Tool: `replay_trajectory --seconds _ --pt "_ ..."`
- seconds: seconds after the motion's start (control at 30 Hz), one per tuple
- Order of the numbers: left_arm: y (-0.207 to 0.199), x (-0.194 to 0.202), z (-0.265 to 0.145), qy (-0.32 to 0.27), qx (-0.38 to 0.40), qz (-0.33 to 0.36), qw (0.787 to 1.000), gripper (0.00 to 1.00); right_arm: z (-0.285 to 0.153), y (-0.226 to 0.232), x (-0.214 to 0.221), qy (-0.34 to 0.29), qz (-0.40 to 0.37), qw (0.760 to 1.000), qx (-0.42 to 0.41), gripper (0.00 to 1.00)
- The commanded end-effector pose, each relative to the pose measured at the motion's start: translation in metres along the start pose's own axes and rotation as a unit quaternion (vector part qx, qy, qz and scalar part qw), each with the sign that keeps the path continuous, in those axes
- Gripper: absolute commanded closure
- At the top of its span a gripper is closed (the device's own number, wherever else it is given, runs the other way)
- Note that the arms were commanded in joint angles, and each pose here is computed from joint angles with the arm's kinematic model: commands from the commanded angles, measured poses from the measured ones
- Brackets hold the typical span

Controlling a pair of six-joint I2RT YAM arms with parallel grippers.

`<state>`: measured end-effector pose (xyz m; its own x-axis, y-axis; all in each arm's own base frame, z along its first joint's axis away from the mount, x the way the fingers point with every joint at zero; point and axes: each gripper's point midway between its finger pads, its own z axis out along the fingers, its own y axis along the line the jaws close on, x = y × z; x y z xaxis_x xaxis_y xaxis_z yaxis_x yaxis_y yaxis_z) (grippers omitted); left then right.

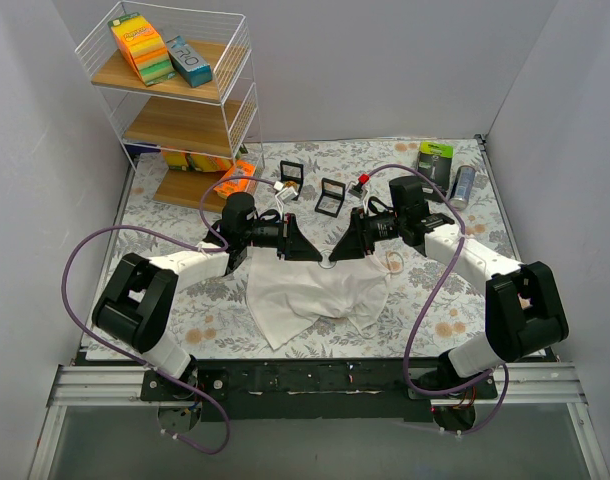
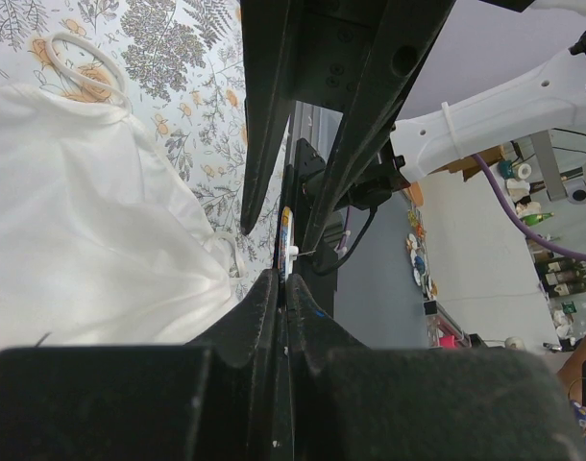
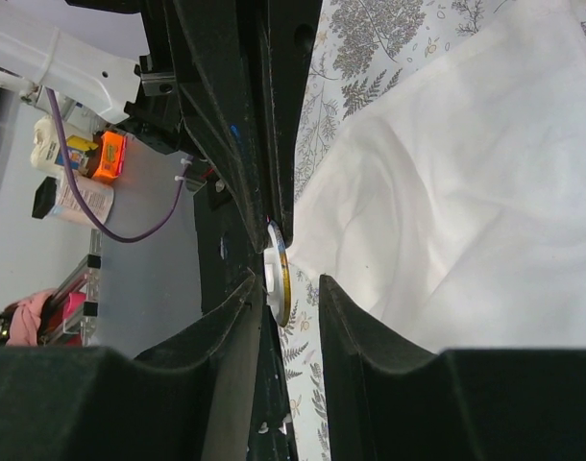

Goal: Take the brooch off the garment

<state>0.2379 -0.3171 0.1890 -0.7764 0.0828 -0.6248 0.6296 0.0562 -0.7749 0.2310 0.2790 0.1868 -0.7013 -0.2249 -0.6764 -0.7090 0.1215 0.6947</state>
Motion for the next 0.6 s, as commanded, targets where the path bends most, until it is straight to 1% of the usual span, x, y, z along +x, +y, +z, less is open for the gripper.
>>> replay_trajectory --seconds 0.0,0.33,0.5,0.57 --pt "-0.011 -0.01 0.0 -0.002 0.014 0.021 1.0 1.0 0.002 -0.001 0.002 0.002 -0.008 1.0 0.002 0.63" --pt "-0.011 -0.009 0.001 -0.001 0.015 0.02 1.0 1.0 0.002 0.001 0.005 0.006 -0.009 1.0 -0.003 0.63" --pt "-0.012 -0.008 0.0 0.002 0.017 0.021 1.0 1.0 -0.003 0.004 0.008 0.005 -0.015 1.0 -0.016 0.56" --pt "-0.011 -0.007 0.0 0.002 0.016 0.016 1.0 1.0 -0.004 0.007 0.009 0.005 -0.013 1.0 -0.025 0.55"
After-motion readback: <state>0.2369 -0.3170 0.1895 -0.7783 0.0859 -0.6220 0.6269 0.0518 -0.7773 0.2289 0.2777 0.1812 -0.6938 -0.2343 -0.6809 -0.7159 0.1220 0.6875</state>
